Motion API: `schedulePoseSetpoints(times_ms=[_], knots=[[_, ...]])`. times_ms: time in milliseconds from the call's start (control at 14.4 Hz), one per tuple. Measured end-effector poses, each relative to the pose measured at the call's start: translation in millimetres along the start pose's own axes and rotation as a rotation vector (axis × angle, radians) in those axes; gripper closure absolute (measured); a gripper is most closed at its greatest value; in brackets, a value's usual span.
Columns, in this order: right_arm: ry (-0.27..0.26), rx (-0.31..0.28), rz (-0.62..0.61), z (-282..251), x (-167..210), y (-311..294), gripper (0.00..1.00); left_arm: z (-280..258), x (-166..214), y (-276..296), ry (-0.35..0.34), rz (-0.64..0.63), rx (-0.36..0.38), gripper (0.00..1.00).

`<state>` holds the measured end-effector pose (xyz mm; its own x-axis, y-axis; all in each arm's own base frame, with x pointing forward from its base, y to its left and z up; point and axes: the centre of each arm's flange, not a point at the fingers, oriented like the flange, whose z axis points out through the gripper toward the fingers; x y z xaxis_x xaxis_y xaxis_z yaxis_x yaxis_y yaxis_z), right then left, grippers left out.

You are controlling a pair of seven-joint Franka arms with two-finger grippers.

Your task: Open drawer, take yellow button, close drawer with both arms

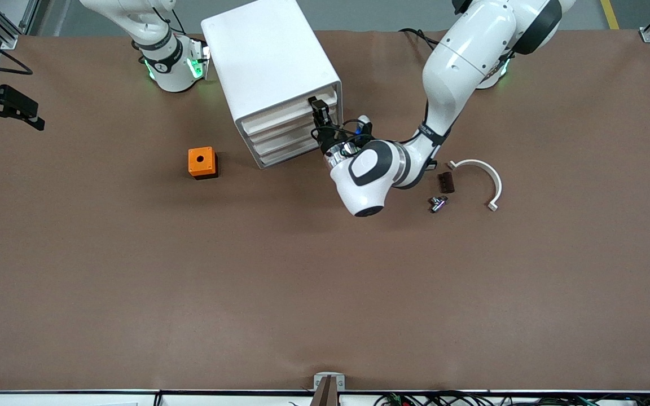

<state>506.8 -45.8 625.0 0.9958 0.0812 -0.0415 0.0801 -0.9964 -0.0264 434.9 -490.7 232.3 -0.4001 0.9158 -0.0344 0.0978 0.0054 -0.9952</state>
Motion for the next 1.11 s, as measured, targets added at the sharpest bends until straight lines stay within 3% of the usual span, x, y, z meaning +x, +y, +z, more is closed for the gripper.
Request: schedulePoseSetpoints(times_ms=[625,972,1111], knots=[[-0.117,0.01,0.011,69.8,56.2,13.3,0.0,-125.0,41.4,2.3,-0.207,0.0,-0.059,0.88],[-0.127,0.007,0.031,73.4,59.8,17.5,0.0,-164.3,53.3,-3.9,-0.27,0.011,-0.102,0.87],[-0.13,0.003,0.123,73.2,59.9,14.8,0.0,-164.8,53.3,-3.5,-0.273,0.012,-0.105,0.85]])
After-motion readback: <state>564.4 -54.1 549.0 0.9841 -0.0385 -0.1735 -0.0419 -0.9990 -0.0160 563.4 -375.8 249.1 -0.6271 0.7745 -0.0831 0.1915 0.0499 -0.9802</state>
